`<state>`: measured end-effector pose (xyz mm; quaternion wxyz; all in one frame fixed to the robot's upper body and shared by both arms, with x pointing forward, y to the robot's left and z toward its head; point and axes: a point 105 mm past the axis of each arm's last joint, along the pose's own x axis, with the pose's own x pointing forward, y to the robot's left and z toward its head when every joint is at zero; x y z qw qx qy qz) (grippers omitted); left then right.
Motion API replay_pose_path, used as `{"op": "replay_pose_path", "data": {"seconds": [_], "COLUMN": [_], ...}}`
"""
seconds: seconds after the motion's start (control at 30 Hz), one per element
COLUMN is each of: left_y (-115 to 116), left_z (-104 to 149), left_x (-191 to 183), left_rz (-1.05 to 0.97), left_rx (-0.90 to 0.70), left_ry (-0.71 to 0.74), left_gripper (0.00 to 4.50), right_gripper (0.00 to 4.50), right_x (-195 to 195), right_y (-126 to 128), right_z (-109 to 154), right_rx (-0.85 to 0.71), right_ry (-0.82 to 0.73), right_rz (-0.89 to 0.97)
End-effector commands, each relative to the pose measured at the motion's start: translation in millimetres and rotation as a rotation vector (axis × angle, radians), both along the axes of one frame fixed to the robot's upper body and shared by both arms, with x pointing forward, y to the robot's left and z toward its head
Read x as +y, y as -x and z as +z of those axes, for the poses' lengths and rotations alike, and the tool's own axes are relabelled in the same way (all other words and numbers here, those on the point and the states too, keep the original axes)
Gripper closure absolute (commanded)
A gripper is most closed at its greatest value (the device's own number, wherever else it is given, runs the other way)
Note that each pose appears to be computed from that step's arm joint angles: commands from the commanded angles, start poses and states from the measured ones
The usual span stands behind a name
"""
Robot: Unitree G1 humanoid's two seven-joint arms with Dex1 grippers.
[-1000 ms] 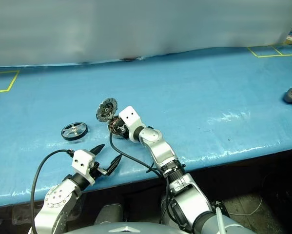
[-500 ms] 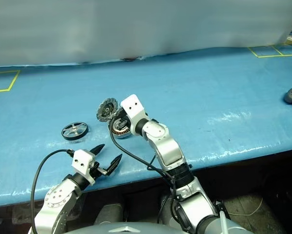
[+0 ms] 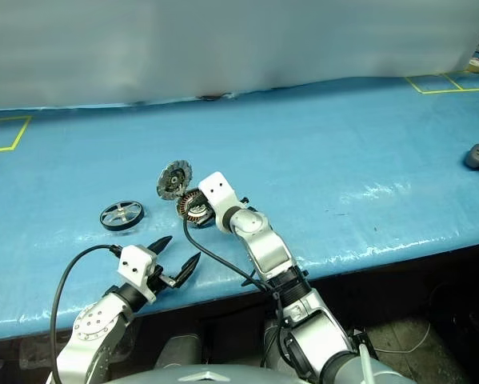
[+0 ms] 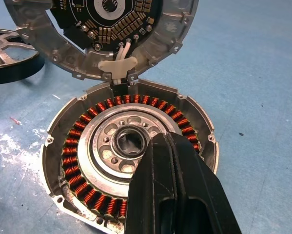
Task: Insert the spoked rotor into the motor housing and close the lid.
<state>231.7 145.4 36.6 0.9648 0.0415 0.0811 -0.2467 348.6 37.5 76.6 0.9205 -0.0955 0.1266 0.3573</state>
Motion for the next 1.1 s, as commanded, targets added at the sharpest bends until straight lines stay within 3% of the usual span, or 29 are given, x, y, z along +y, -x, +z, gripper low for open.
{"op": "replay_pose_path", "data": {"seconds": [0.03,0.43,1.1], "left_y": [0.0,1.1,1.0], "left_z": [6.3,5.6,4.9], "left_x": [-0.3,-0.8,-0.4], "left_rz": [0.003,0.002,0.008], "left_rx": [-0.03,-0.022,-0.018], "left_ry": [0.003,0.006,0.003], "left_gripper": [0.0,0.0,0.0], "right_gripper": [4.47,4.47,4.47], "right_x": [7.6,13.5,18.1], "right_y": [-3.1,-2.7,-2.8], "right_z": [16.9,23.0,7.3], "right_rx": [-0.056,-0.072,-0.038], "right_ry": [-0.037,-0.048,-0.022], "right_rz": [0.008,0.029,0.055]}}
